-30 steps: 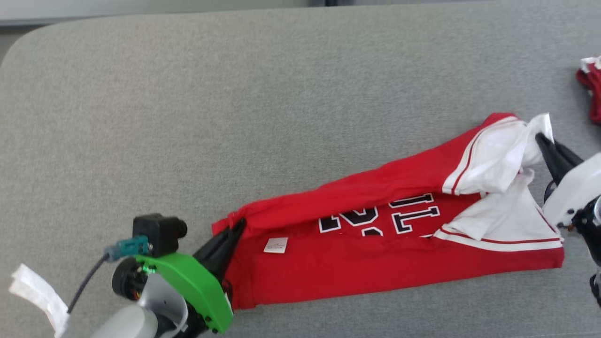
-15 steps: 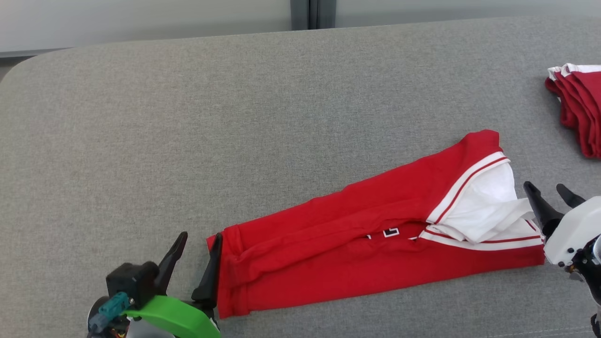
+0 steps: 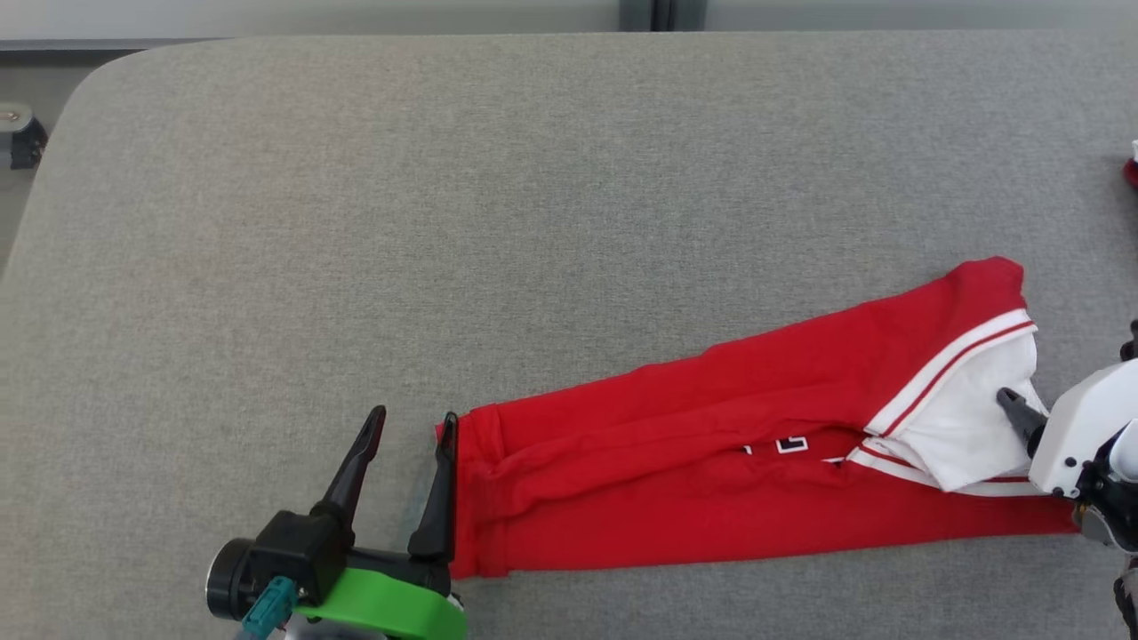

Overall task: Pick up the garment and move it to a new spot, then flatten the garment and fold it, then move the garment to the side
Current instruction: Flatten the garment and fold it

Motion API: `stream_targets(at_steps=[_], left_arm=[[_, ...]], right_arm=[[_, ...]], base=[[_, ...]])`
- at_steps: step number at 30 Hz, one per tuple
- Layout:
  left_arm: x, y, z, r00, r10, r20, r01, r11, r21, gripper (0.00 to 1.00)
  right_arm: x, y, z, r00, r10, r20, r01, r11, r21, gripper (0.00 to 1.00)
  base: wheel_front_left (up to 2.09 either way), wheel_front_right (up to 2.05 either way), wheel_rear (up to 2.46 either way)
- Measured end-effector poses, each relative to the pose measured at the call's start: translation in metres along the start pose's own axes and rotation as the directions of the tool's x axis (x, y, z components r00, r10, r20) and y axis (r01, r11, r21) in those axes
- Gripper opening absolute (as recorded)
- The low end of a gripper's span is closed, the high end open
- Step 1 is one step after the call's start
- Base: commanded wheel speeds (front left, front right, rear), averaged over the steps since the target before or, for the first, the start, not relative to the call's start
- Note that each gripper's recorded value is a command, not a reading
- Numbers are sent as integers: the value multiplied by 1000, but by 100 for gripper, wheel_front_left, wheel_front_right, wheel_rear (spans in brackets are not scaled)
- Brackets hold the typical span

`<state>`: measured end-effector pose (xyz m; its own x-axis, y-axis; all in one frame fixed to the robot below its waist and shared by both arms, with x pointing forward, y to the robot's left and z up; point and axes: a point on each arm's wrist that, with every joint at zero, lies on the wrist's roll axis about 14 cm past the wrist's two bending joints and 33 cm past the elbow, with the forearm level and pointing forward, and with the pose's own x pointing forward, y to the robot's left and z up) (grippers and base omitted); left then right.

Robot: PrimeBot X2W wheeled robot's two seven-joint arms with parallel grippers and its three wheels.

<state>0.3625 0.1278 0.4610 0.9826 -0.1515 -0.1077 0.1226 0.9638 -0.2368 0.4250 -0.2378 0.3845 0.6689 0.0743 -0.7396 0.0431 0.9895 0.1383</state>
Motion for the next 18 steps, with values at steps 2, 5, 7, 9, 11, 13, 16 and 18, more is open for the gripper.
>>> stream_targets(at_steps=[2, 5, 7, 9, 11, 13, 16, 18], left_arm=[[-3, 5, 1, 1000, 21, 12, -21, 1000, -8, 100], [-9, 13, -1, 999, 49, 18, -49, 999, -3, 100], [-13, 18, -2, 998, 65, 19, -65, 998, -3, 100], [-16, 21, -6, 997, 71, 12, -71, 997, 2, 100], [-18, 19, -9, 998, 65, 8, -65, 998, -2, 100], [-21, 17, -10, 999, 52, 8, -52, 999, 6, 100], [-26, 19, -11, 998, 61, 11, -61, 998, 3, 100], [-29, 20, -9, 997, 69, 20, -69, 998, -5, 100]], right_arm=[[7, 7, -6, 1000, 20, -17, -20, 1000, 19, 100], [14, 22, -9, 997, 75, -22, -73, 993, 97, 100], [13, 19, -2, 997, 69, 17, -71, 992, 107, 0], [11, 15, 9, 995, 58, 79, -68, 989, 131, 0], [6, 2, 19, 991, 25, 135, -45, 989, 142, 0], [-2, -15, 27, 985, -17, 171, -9, 989, 151, 0], [-19, -40, 47, 967, -77, 244, 35, 984, 173, 0], [-35, -58, 64, 946, -117, 301, 64, 981, 182, 0]], base=[[0, 0, 0], [0, 0, 0], [0, 0, 0], [0, 0, 0], [0, 0, 0], [0, 0, 0], [0, 0, 0], [0, 0, 0]])
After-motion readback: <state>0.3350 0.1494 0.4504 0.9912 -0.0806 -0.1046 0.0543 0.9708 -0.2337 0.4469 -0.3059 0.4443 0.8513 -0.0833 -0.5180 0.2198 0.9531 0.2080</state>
